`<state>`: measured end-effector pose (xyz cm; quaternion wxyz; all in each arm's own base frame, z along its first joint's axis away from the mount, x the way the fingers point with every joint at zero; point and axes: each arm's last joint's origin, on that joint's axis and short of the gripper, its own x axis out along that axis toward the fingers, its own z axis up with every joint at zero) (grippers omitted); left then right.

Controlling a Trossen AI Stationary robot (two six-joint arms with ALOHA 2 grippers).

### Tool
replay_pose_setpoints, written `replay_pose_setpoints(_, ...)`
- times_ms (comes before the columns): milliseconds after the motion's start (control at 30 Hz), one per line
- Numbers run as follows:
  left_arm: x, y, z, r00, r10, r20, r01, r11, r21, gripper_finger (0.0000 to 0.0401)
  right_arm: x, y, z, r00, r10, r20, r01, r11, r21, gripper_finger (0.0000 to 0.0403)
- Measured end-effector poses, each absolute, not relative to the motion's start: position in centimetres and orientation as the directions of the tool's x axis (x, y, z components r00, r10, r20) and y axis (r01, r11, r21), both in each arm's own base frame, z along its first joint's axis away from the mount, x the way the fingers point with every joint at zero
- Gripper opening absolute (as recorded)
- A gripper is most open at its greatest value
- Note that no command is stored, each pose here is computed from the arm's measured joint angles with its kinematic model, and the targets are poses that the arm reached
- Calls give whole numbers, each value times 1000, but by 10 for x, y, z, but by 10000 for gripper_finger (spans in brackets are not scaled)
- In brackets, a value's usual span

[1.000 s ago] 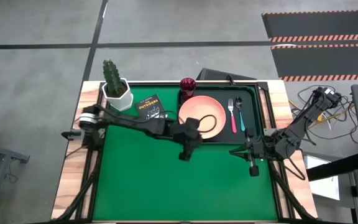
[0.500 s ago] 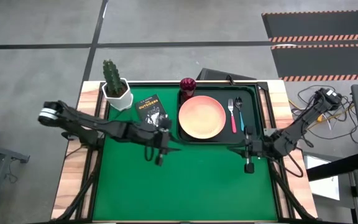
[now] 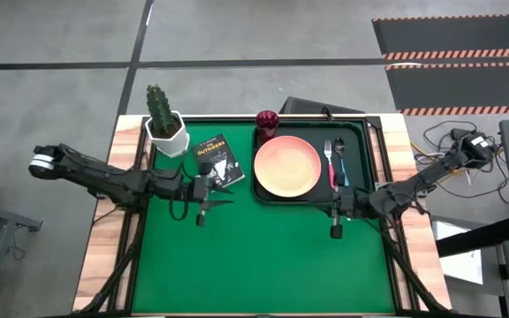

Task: Pick and place plate/cup/fork/spoon on tray
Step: Return to Home Position

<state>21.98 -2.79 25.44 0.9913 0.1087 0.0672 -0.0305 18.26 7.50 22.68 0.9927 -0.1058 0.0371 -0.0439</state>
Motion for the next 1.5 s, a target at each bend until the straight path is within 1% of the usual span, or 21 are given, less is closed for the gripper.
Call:
replay_pose_setpoints(267, 193, -20, 241, 999, -21, -50, 30, 981, 192, 88, 181, 56, 214, 988, -153, 14, 151, 949, -276, 9)
replay_pose_setpoints(400, 182, -16, 231, 999, 7, -48, 1, 986, 167, 88, 174, 50, 208, 982, -173, 78, 189, 931, -312, 9)
replay_pose_setpoints(533, 173, -13, 223, 999, 24, -41, -18, 990, 139, 88, 167, 46, 202, 974, -183, 135, 217, 923, -318, 9)
replay_pose_setpoints(667, 164, -12, 215, 1000, 25, -4, -24, 991, 133, 88, 162, 43, 200, 967, -203, 155, 243, 918, -313, 9)
replay_pose_setpoints(1067, 137, -7, 189, 998, 63, 33, -65, 995, 76, 88, 143, 36, 196, 960, -204, 189, 253, 923, -289, 9)
replay_pose_setpoints(1233, 129, -6, 183, 995, 66, 76, -71, 995, 70, 88, 133, 32, 190, 956, -208, 209, 261, 925, -275, 9)
replay_pose_setpoints(1367, 124, -5, 178, 991, 95, 95, -101, 993, 67, 88, 125, 29, 196, 944, -214, 250, 275, 931, -242, 8)
replay_pose_setpoints(1500, 122, -3, 179, 986, 126, 111, -134, 989, 62, 88, 121, 25, 198, 937, -235, 259, 294, 931, -218, 8)
